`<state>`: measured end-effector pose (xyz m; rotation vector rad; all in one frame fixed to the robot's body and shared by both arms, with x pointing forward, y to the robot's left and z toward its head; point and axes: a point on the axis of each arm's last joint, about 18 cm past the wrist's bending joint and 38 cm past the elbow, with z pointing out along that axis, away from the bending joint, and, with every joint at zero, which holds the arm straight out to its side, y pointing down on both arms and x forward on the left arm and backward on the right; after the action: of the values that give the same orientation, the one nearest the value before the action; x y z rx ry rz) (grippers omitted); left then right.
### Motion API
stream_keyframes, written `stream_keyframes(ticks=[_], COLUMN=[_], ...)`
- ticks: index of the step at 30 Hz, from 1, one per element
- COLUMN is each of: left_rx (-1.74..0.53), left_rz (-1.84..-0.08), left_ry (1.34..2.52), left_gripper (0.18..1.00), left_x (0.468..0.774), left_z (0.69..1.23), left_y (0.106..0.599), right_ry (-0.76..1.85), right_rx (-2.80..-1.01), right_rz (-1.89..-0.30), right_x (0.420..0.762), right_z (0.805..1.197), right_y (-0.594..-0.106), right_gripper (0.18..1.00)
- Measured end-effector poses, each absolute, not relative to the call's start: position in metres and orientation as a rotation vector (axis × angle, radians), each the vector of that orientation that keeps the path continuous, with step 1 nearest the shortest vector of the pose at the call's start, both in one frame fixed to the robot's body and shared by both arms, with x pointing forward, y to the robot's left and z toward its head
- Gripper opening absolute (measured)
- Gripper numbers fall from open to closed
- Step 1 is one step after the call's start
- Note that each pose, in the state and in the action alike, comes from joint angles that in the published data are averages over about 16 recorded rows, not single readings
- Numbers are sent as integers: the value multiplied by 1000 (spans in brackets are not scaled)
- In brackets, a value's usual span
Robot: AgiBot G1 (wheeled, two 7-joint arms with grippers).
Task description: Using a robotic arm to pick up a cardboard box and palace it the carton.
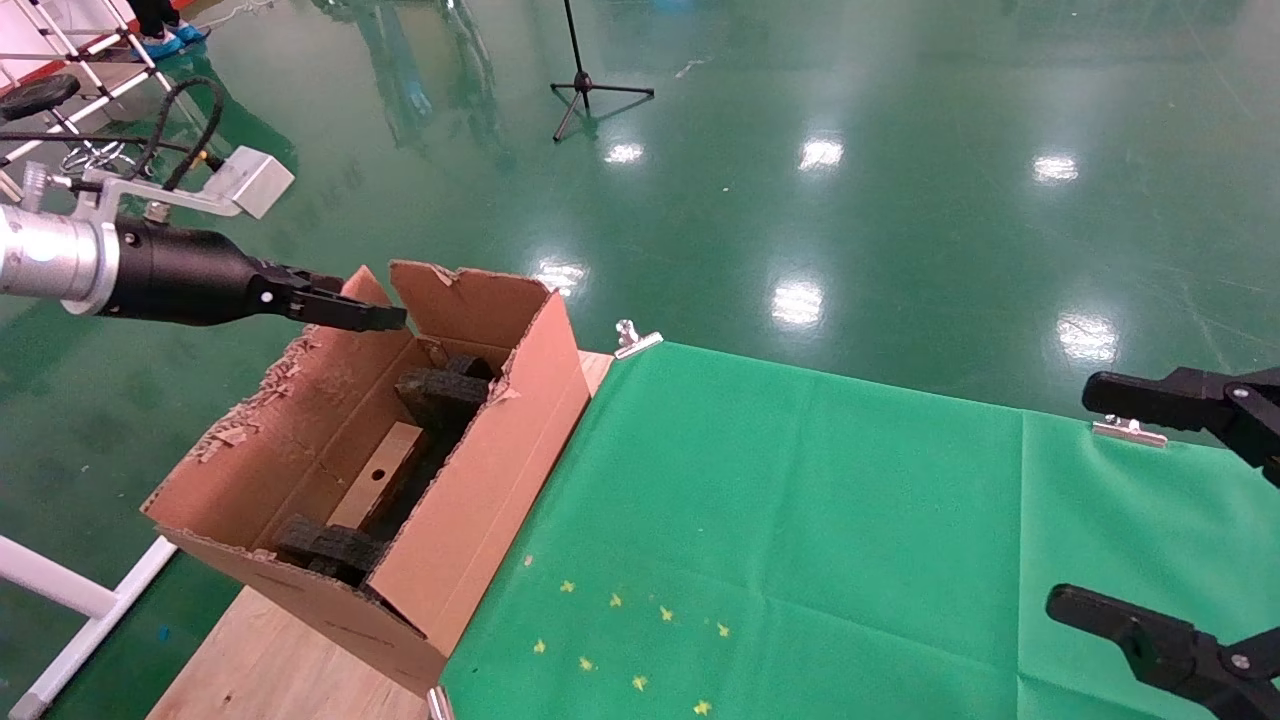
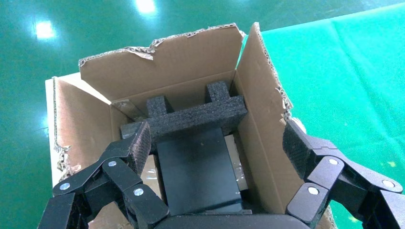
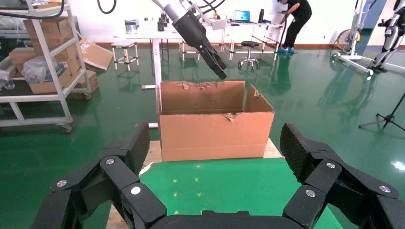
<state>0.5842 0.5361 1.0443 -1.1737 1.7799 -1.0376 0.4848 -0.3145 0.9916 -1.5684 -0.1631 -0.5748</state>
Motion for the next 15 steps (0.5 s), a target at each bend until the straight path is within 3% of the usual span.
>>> stream_keyframes(ticks=[15], left_rx=[-1050], left_rz=[-1113], left_ry=[1839], left_gripper=[1001], left_x=[597], left_z=[1036], left_y=[506], right_ry=[-163], right_rx=[-1568], right_rz=[-575], right_x=[485], right_z=[992], right_y=[-315], right_gripper=[1001])
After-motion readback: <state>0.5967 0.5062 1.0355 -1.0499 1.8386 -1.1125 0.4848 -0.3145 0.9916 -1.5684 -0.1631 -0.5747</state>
